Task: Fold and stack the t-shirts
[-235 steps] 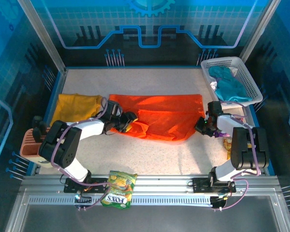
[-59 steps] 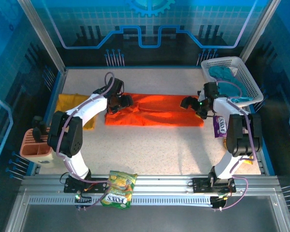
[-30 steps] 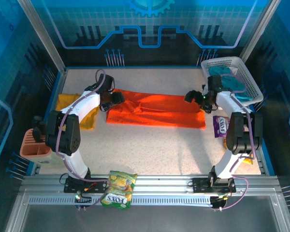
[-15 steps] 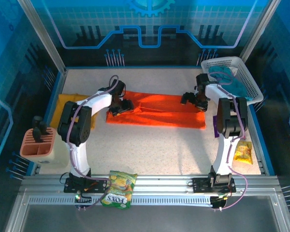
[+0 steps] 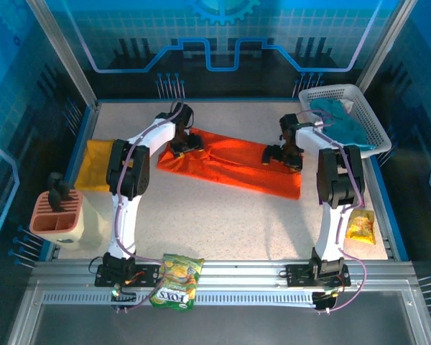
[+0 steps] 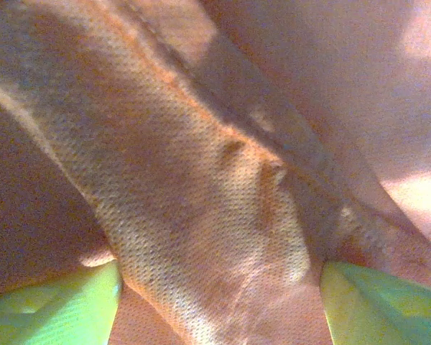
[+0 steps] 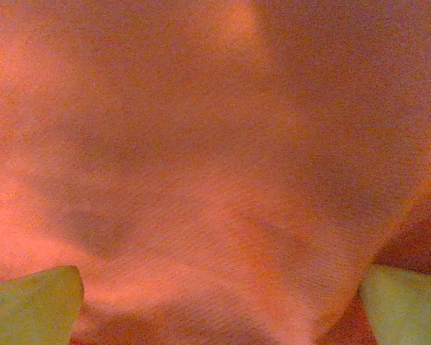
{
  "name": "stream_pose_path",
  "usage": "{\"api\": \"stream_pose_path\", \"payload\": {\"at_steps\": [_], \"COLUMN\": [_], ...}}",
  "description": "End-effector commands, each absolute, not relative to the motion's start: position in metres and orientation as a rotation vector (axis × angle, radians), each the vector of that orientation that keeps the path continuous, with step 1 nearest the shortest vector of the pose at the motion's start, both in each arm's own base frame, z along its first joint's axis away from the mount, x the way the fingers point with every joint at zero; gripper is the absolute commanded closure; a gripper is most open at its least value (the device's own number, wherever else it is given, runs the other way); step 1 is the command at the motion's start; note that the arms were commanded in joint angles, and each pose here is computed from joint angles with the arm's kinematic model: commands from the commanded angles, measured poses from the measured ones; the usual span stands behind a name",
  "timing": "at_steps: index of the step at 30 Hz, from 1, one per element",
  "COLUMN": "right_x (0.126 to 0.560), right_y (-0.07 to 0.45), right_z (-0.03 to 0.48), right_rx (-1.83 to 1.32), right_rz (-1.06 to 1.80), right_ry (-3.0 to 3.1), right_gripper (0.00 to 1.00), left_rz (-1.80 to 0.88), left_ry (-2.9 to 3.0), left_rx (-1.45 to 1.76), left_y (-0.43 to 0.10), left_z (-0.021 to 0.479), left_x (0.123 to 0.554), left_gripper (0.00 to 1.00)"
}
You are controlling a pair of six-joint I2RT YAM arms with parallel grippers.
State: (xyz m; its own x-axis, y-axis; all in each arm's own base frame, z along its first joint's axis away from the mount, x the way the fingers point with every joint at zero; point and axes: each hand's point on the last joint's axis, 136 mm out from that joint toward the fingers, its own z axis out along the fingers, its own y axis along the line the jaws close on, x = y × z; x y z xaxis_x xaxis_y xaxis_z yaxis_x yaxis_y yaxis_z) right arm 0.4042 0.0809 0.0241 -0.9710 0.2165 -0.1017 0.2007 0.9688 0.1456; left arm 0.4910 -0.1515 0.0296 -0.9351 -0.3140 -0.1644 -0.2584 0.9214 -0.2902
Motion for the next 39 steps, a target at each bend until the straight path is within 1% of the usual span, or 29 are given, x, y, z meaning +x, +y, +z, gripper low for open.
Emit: {"api": "stream_pose_path", "payload": {"at_steps": [1, 7, 11, 14, 19, 24, 28, 32, 37, 39], "right_x": [0.352, 0.300, 0.267, 0.247, 0.228, 0.214, 0.212, 0.227, 0.270, 0.292], "right_y": [0.108, 0.150, 0.189, 0.207, 0.245, 0.265, 0.251, 0.226, 0.199, 0.198], "right_z": [0.016, 0.014, 0.006, -0.006, -0.014, -0.008, 0.015, 0.053, 0.104, 0.120], "right_rx": [0.232, 0.161, 0.156, 0.138, 0.229, 0.248, 0.252, 0.192, 0.055, 0.016], "right_rz": [0.196, 0.280, 0.429, 0.414, 0.608, 0.635, 0.564, 0.439, 0.246, 0.232], "right_ry": [3.145, 3.182, 3.205, 3.222, 3.203, 3.188, 3.133, 3.047, 2.902, 2.841], "right_gripper": [0.00, 0.00, 0.00, 0.00, 0.00, 0.00, 0.00, 0.00, 0.00, 0.00], "left_rz": [-0.492, -0.587, -0.632, -0.682, -0.757, -0.806, -0.809, -0.773, -0.714, -0.683], "left_ry": [2.941, 2.918, 2.914, 2.902, 2.862, 2.817, 2.786, 2.736, 2.684, 2.666], "left_rx": [-0.437, -0.418, -0.387, -0.368, -0.302, -0.255, -0.173, -0.131, -0.112, -0.099], "left_y": [-0.168, -0.209, -0.232, -0.249, -0.274, -0.281, -0.279, -0.261, -0.234, -0.226], "left_z": [0.021, 0.022, 0.021, 0.022, 0.029, 0.037, 0.059, 0.095, 0.146, 0.162], "left_x": [0.491, 0.508, 0.515, 0.522, 0.533, 0.543, 0.544, 0.546, 0.534, 0.524], "left_gripper": [0.26, 0.26, 0.26, 0.26, 0.26, 0.26, 0.25, 0.24, 0.23, 0.23]}}
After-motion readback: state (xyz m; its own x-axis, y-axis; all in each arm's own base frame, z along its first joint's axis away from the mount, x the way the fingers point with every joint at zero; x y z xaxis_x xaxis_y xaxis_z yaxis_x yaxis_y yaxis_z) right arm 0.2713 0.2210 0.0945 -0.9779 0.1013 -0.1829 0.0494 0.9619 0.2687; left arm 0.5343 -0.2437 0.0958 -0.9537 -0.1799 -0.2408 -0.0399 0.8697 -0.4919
